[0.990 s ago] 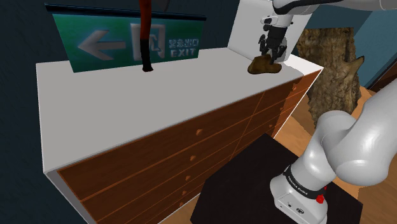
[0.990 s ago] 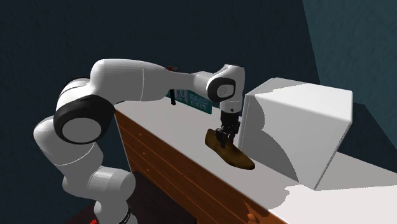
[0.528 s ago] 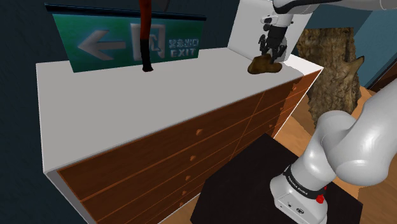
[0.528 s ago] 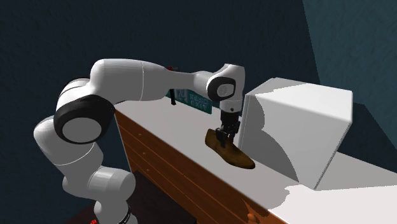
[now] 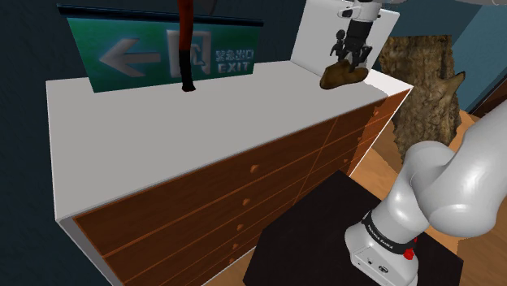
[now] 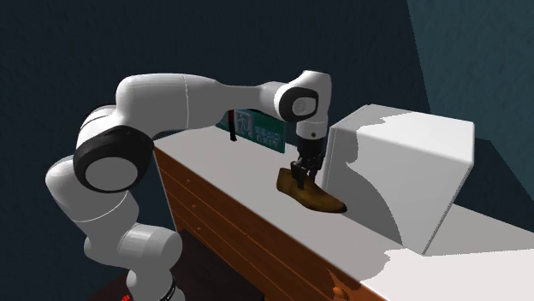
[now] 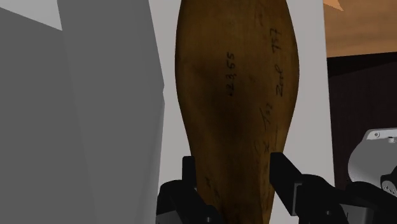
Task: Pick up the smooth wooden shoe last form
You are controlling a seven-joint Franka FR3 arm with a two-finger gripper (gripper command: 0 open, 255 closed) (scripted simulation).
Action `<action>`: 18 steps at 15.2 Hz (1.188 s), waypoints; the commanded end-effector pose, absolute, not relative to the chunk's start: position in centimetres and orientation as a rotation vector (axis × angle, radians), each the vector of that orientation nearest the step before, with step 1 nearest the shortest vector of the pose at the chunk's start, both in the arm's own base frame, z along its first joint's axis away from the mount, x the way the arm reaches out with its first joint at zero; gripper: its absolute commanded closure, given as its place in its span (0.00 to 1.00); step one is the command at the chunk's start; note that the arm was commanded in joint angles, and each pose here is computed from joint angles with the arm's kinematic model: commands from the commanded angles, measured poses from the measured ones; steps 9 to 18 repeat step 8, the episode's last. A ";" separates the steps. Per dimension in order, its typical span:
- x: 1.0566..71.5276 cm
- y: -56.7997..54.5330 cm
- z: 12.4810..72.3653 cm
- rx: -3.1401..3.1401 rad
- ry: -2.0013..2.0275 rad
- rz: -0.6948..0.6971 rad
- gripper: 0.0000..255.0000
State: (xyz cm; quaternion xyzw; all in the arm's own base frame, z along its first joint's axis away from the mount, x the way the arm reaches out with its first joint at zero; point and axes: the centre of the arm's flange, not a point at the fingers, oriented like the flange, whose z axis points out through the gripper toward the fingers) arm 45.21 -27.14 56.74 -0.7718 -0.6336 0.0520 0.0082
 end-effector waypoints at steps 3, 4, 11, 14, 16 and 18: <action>45.2 -27.1 58.9 -2.413 -1.981 0.162 1.00; 45.2 -27.1 59.5 -2.413 -1.981 0.162 1.00; 45.2 -27.1 60.6 -2.413 -1.981 0.162 1.00; 45.2 -27.1 60.6 -2.413 -1.981 0.162 1.00; 45.2 -27.1 60.6 -2.413 -1.981 0.162 1.00; 45.2 -27.1 60.6 -2.413 -1.981 0.162 1.00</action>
